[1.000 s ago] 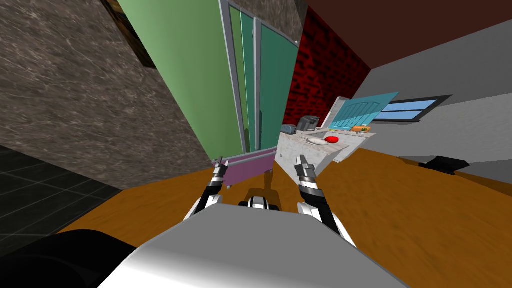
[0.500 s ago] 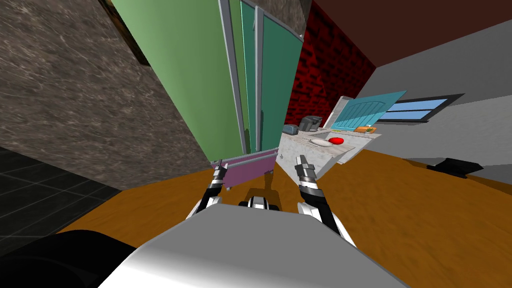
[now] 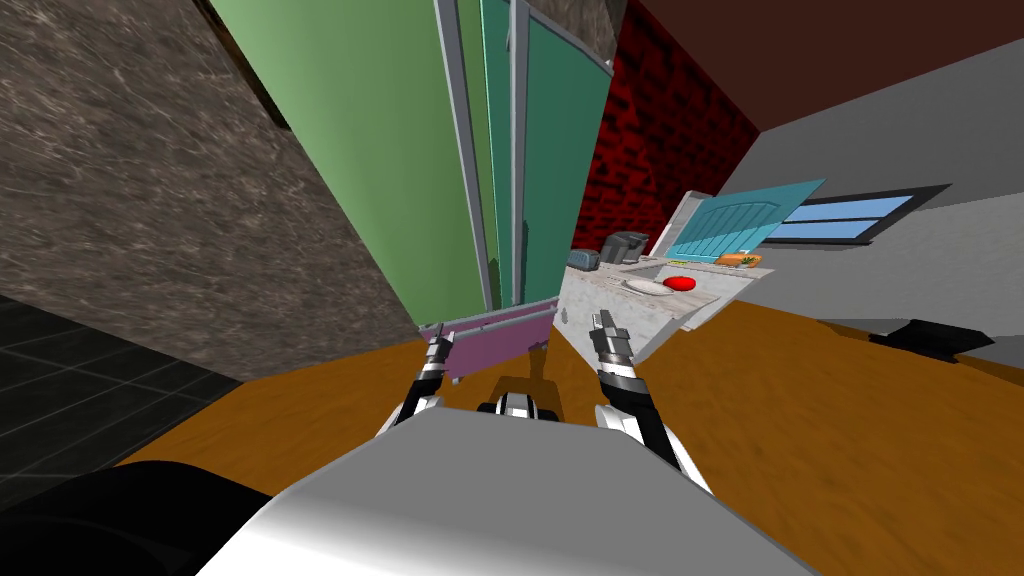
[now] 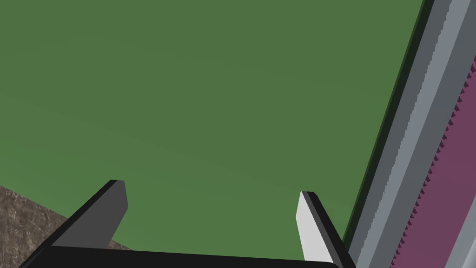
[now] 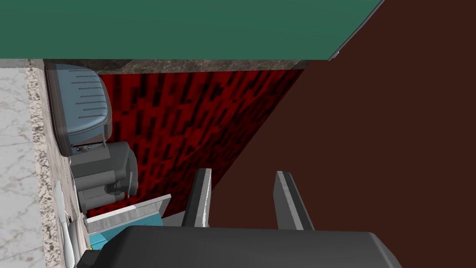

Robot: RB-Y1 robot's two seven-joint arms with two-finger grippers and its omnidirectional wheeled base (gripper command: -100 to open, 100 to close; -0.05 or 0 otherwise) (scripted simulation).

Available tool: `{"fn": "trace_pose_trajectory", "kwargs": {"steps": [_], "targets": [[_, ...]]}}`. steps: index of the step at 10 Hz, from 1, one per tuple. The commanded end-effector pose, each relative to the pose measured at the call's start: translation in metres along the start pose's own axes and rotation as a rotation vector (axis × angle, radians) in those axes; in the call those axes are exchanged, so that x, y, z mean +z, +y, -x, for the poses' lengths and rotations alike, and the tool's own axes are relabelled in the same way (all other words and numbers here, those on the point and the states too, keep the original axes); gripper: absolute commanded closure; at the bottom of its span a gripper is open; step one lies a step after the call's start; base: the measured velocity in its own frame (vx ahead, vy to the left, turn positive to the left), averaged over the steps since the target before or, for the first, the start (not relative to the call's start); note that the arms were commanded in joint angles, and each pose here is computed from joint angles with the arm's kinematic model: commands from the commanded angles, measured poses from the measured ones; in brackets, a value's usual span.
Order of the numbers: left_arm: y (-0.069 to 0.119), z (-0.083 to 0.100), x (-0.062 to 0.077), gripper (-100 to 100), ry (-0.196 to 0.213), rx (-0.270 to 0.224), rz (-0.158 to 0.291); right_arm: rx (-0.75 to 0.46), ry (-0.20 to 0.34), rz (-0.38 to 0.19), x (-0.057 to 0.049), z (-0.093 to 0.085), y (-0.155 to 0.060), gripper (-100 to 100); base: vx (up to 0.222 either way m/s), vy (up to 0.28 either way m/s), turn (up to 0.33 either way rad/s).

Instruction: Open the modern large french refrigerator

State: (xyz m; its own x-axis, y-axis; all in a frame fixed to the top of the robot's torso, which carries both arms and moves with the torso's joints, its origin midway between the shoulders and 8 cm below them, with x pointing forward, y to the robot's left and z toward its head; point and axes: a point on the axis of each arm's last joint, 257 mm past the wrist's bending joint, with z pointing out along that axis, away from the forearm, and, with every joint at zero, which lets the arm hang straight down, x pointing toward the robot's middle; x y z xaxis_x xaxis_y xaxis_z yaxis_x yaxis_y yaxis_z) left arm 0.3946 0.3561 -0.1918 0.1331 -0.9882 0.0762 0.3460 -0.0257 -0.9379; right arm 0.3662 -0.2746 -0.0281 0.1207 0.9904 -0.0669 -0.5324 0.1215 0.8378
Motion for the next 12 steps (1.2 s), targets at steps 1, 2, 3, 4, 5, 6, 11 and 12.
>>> {"fn": "trace_pose_trajectory", "kwargs": {"steps": [1,2,3,4,5,6,11,12], "targets": [[0.017,0.008,-0.007,-100,-0.018,-0.003,0.027,0.000,0.000,0.000,0.000,0.000,0.000,0,0.051,-0.003,0.011],[0.024,0.013,-0.010,-100,-0.028,-0.008,0.032,0.000,0.000,0.000,0.000,0.000,0.000,0,0.071,-0.008,0.022],[0.033,0.018,-0.013,-100,-0.039,-0.012,0.041,0.000,0.000,0.000,0.000,0.000,0.000,0,0.103,-0.013,0.034],[0.043,0.022,-0.018,-100,-0.046,-0.010,0.065,0.000,0.000,0.000,0.000,0.000,0.000,0,0.080,-0.008,0.010],[0.050,0.026,-0.022,-100,-0.057,-0.015,0.071,0.000,0.000,0.000,0.000,0.000,0.000,0,0.083,0.000,0.020],[0.055,0.028,-0.025,-100,-0.060,-0.014,0.084,0.000,0.000,0.000,0.000,0.000,0.000,0,0.070,-0.008,0.011],[0.088,0.041,-0.044,-100,-0.098,-0.027,0.135,0.000,0.000,0.000,0.000,0.000,0.000,0,0.063,-0.010,0.018],[0.091,0.042,-0.046,-100,-0.100,-0.026,0.142,0.000,0.000,0.000,0.000,0.000,0.000,0,0.065,-0.010,0.010]]}}
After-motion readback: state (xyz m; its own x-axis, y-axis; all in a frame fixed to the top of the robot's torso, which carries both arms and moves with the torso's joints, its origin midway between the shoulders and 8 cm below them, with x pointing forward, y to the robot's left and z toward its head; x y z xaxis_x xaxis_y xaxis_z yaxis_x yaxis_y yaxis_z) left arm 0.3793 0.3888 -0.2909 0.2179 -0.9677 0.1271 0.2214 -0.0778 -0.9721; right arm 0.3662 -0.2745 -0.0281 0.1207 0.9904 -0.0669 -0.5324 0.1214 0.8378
